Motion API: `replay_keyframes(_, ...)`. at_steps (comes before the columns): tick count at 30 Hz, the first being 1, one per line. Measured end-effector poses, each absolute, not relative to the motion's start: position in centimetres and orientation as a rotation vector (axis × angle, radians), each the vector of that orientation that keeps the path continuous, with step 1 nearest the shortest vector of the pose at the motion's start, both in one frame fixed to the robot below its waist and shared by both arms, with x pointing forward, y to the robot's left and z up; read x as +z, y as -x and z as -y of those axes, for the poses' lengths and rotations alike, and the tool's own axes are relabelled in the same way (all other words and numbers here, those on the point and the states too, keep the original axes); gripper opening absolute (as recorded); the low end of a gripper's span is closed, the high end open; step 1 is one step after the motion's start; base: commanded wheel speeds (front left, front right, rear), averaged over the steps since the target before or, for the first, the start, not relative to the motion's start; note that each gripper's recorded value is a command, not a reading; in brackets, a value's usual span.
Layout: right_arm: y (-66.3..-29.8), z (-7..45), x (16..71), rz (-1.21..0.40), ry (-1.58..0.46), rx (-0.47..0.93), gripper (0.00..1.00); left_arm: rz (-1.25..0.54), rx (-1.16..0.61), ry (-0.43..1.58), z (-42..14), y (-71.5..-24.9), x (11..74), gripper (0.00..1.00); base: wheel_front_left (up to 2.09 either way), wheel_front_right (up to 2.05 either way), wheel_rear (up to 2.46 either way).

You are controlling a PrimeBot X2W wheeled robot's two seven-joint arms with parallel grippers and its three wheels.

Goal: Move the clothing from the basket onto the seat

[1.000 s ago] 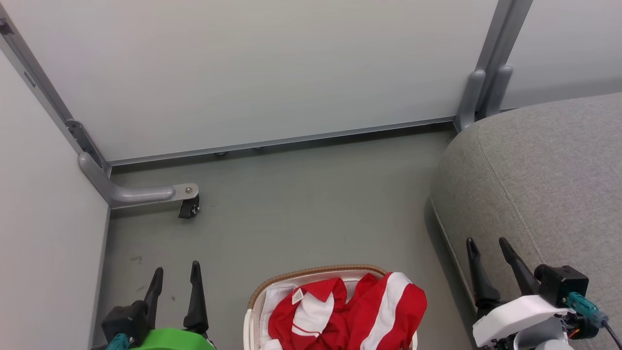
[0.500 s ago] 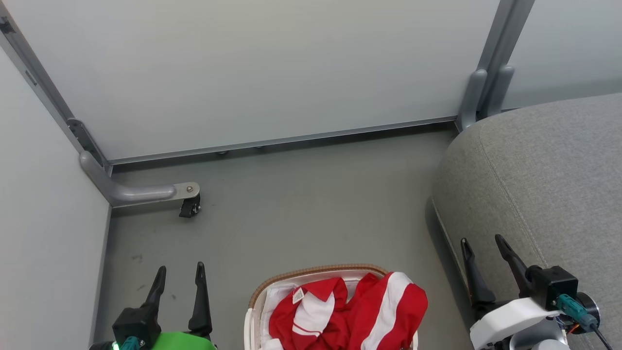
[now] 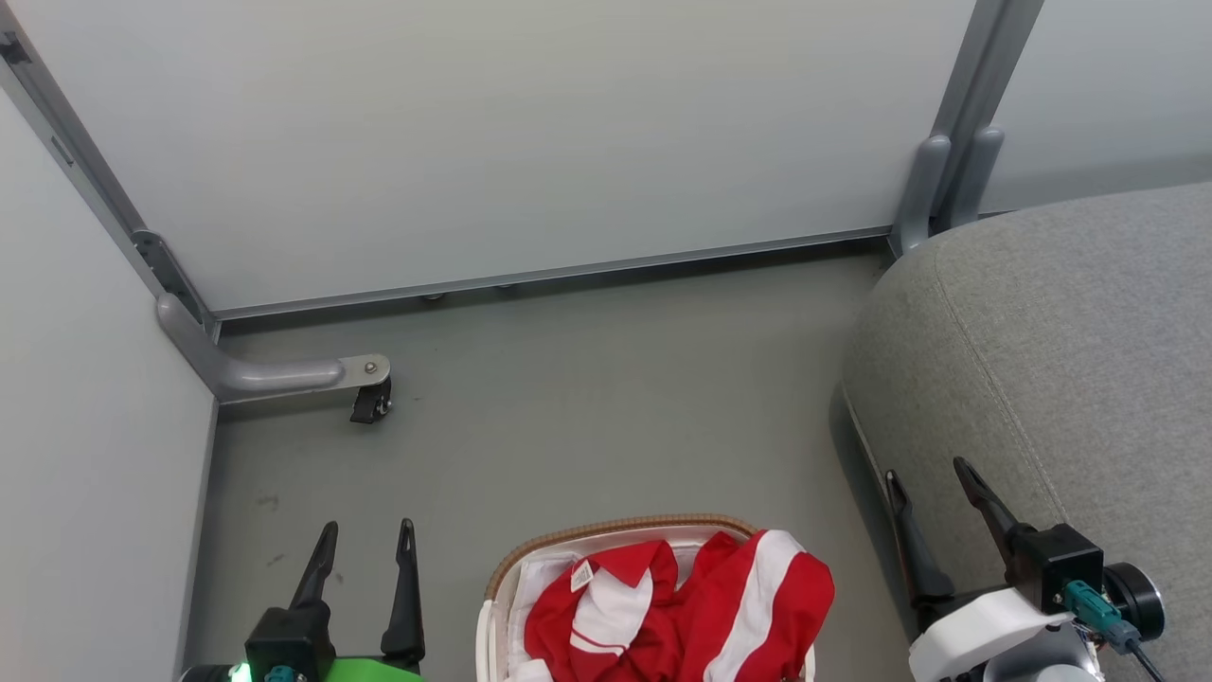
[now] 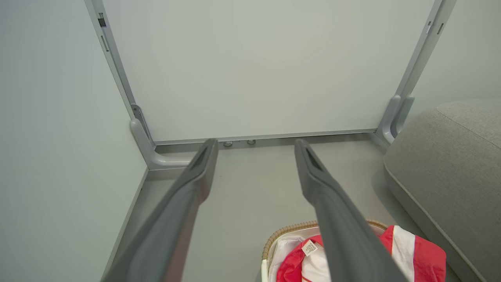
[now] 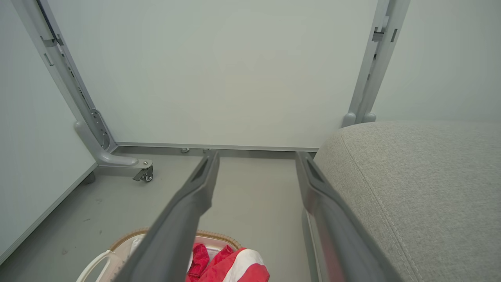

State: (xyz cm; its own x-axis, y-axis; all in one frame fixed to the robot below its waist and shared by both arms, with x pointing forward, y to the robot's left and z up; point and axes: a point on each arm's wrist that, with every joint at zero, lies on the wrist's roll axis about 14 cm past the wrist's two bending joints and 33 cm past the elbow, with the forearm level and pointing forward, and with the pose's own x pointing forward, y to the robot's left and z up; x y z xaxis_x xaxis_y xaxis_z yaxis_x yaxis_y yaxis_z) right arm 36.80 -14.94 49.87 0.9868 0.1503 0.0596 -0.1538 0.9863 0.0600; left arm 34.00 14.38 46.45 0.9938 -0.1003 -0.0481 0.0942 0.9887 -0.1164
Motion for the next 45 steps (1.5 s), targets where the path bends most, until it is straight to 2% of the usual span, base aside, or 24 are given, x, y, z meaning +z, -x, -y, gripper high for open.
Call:
replay_keyframes(29, -37.1, 15.1, 49.0, 0.030, -0.063, 0.149, 1.00, -0.086, -0.150, 0.103, -12.9, -34.3, 45.5, 1.00, 0.00, 0.00, 0.00)
replay_keyframes(37, -39.1, 15.5, 48.5, 0.018, -0.053, 0.136, 1.00, -0.097, -0.254, 0.103, -9.8, -37.2, 45.2, 1.00, 0.00, 0.00, 0.00)
replay_keyframes(45, -42.1, 15.8, 47.3, 0.000, -0.040, 0.130, 1.00, -0.266, -0.401, 0.107, -5.6, -39.1, 39.8, 1.00, 0.00, 0.00, 0.00)
